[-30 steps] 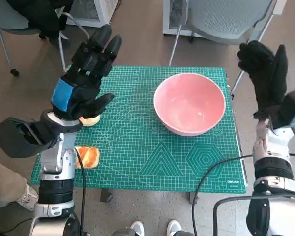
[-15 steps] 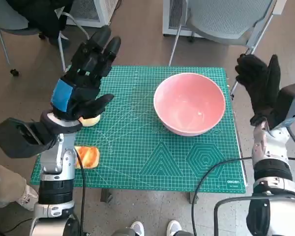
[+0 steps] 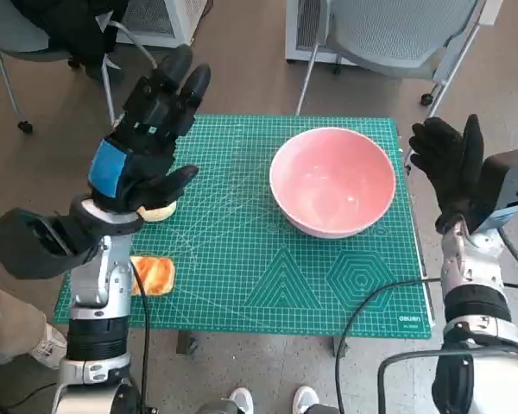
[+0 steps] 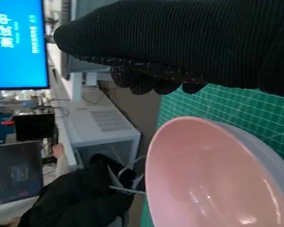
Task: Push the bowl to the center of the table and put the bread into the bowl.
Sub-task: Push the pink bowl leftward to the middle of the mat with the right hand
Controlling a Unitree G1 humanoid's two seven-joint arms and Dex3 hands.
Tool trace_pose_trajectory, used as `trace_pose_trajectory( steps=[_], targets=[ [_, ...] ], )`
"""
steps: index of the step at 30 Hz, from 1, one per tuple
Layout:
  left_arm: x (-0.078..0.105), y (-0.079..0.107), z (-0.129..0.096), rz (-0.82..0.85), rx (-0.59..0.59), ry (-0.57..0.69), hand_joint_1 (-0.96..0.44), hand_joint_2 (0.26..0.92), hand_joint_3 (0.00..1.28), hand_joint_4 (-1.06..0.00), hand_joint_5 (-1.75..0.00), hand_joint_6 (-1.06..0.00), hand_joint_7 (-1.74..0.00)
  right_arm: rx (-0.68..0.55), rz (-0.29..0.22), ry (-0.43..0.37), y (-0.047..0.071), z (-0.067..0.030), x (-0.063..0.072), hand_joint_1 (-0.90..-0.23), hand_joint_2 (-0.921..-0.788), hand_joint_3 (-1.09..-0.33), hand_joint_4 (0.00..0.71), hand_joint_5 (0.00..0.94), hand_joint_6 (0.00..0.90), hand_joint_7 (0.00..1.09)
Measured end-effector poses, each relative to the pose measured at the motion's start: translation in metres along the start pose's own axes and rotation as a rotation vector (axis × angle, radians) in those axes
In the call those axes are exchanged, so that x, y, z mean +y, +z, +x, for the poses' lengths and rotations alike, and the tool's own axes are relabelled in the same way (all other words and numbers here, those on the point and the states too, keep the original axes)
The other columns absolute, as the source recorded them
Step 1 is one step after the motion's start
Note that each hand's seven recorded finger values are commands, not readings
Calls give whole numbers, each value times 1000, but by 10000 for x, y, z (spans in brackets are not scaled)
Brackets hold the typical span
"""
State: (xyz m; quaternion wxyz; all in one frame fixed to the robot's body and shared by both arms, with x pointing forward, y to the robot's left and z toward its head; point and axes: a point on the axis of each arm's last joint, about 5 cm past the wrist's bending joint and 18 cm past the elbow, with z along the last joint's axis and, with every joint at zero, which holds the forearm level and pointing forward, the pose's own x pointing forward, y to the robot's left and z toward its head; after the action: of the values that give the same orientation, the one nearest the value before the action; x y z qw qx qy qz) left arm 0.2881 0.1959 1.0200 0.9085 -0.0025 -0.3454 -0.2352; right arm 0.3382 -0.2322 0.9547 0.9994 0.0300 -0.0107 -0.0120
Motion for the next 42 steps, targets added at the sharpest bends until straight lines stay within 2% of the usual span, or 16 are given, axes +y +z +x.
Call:
trace_pose_trajectory(
  steps=[12,21,28,34,42],
  targets=[
    [5,4,-1,3,0,0,-647,921,262,-87,0,-119,-195,2,15,5,-16,1,27,-645,-921,-823,29,2,95,91],
    [7,5,-1,4,1,0,-647,921,263,-87,0,-118,-198,-11,31,22,-42,-1,72,-678,-921,-794,37,4,114,84],
    [10,7,-2,6,2,1,-659,921,267,-87,0,-116,-200,-10,47,43,-78,1,147,-675,-921,-799,41,4,116,77],
    [19,12,-5,9,2,3,-661,921,284,-87,0,-115,-204,-9,59,66,-108,6,228,-639,-921,-850,46,5,111,67],
    [31,18,-10,13,2,5,-660,921,295,-86,0,-111,-209,-17,70,95,-130,10,314,-629,-921,-850,57,7,117,66]
  ],
)
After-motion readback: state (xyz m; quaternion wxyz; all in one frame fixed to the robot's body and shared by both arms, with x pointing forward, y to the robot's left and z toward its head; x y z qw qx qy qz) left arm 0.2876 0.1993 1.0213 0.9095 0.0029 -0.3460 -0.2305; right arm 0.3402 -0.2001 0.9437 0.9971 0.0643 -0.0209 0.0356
